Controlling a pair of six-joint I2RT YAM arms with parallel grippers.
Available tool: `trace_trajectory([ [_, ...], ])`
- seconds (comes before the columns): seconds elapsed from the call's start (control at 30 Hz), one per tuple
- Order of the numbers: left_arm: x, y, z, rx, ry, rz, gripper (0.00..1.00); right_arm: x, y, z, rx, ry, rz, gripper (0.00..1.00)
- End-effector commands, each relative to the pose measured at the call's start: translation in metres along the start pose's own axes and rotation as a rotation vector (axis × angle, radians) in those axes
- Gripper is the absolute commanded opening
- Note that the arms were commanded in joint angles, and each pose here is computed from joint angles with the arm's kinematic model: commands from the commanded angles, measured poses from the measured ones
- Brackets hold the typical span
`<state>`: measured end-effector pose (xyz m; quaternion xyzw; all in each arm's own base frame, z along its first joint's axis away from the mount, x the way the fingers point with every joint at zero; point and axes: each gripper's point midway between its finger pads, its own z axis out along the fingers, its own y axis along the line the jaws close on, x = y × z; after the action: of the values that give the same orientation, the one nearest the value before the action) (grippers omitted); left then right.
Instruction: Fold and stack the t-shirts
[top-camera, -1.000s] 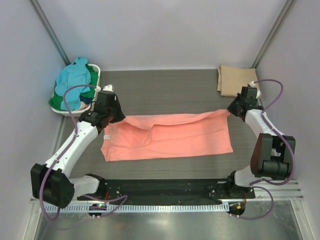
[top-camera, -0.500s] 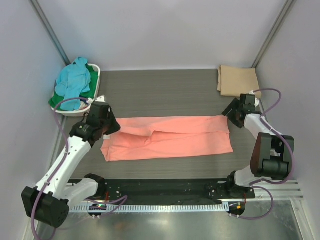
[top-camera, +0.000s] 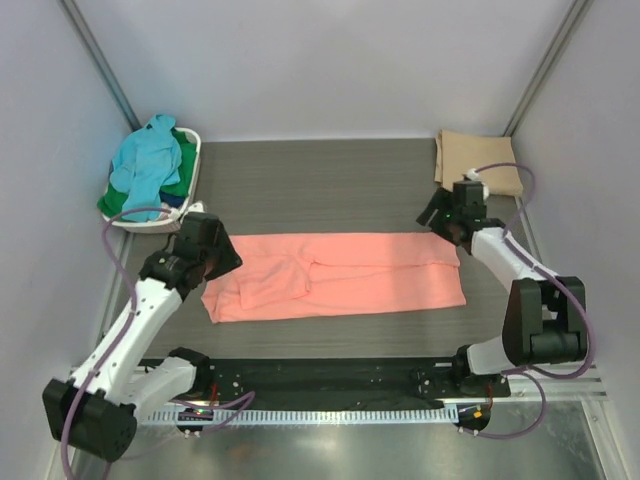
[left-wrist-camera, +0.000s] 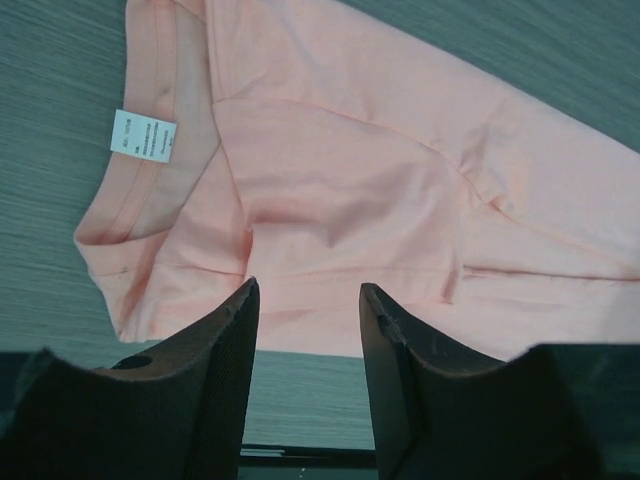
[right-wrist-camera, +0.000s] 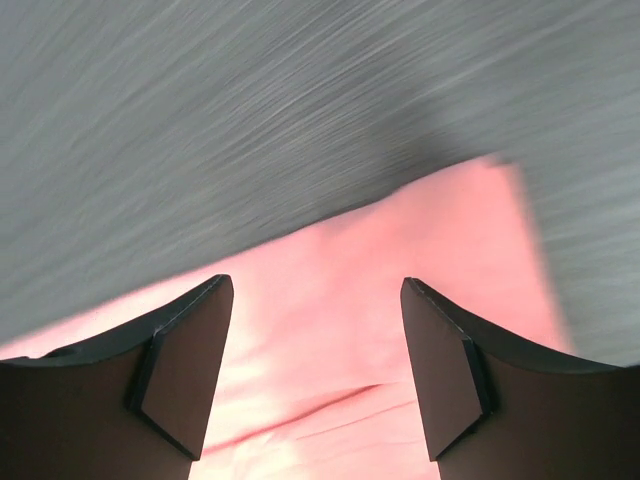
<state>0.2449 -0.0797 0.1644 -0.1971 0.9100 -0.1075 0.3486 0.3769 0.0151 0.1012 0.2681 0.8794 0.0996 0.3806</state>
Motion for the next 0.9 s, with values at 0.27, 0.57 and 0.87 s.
trace_trajectory([
  [0.27, 0.046, 0.009, 0.135, -0.216, 0.19, 0.005, 0.43, 0.113, 0.016, 0.032, -0.026, 0.273, -0.156, 0.7],
  [0.57, 0.043, -0.014, 0.226, -0.305, 0.306, 0.066, 0.42, 0.225, 0.028, -0.024, -0.069, 0.476, -0.221, 0.61],
  [0.87, -0.083, -0.221, 0.281, 0.137, 0.169, 0.263, 0.4, 0.316, 0.152, -0.142, -0.399, 0.525, -0.342, 0.67],
])
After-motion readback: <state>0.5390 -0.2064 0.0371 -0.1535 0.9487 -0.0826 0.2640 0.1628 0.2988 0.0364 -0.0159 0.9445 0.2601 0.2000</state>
